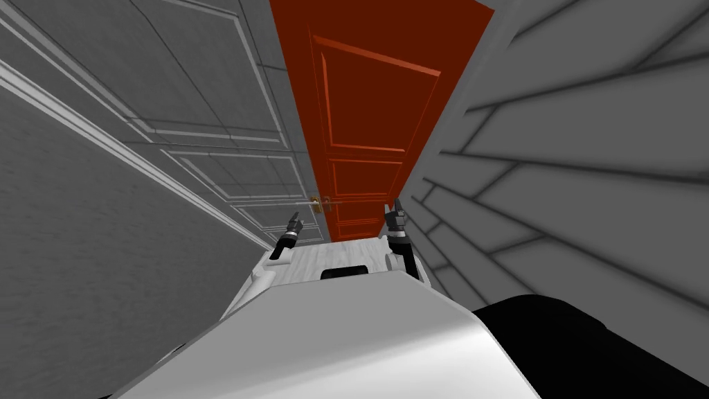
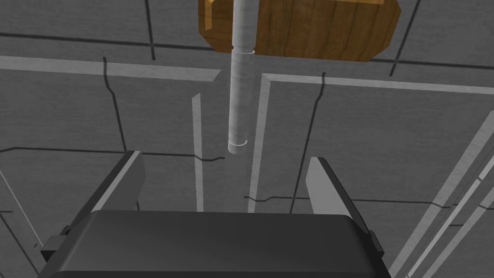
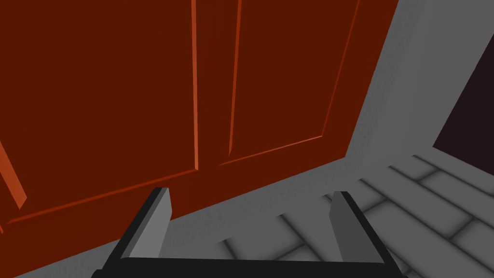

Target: Pull the door open

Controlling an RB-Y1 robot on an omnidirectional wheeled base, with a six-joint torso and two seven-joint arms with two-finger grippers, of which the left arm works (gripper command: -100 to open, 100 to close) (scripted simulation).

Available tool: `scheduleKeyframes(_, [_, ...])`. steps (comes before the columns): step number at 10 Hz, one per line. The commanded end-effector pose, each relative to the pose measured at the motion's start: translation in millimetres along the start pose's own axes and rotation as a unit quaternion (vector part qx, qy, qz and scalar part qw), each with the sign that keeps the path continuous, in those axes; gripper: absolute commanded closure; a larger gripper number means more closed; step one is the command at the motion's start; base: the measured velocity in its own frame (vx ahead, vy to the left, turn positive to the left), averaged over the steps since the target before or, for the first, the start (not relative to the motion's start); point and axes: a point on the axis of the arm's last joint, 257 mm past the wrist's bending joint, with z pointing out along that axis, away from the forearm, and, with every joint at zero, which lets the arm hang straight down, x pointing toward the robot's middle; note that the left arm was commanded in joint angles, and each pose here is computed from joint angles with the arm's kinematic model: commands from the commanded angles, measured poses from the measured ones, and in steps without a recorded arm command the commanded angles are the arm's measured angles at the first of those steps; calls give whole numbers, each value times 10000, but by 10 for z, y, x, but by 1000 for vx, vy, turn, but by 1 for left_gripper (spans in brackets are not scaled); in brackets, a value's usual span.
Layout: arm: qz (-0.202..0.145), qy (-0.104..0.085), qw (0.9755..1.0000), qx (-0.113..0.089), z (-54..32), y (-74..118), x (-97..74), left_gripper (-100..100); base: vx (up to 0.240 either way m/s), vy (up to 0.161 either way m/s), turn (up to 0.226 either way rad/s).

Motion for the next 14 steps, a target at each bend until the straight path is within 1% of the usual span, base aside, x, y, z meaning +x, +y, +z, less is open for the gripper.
scheduleKeyframes(1, [0,0,10000,0,0,0,0,-100,69,14,-9])
scheduleKeyframes(2, [36,-183,9998,-70,-61,57,-296,-100,73,-34,-85])
scheduleKeyframes(3, [54,-280,9995,-100,-98,79,-452,-100,106,-27,-108])
scheduleKeyframes(4, [79,-438,9989,-139,-162,104,-706,-100,142,-32,-104])
scheduleKeyframes(6, [102,-631,9978,-168,-244,114,-1019,-100,172,-25,-107])
scheduleKeyframes(7, [105,-704,9973,-168,-275,110,-1140,-100,186,22,-106])
scheduleKeyframes(8, [99,-753,9970,-159,-293,100,-1226,-100,182,28,-147])
scheduleKeyframes(9, [83,-768,9969,-139,-295,87,-1262,-100,185,33,-143])
scheduleKeyframes(10, [55,-742,9972,-107,-275,71,-1237,-100,180,0,-176])
scheduleKeyframes(11, [7,-663,9978,-56,-226,48,-1136,-100,203,-67,-214])
scheduleKeyframes(12, [36,-704,9975,-86,-257,57,-1187,-100,95,-32,-27])
scheduleKeyframes(13, [36,-704,9975,-86,-257,57,-1187,100,-23,4,49])
scheduleKeyframes(14, [36,-704,9975,-86,-257,57,-1187,100,-43,7,-18])
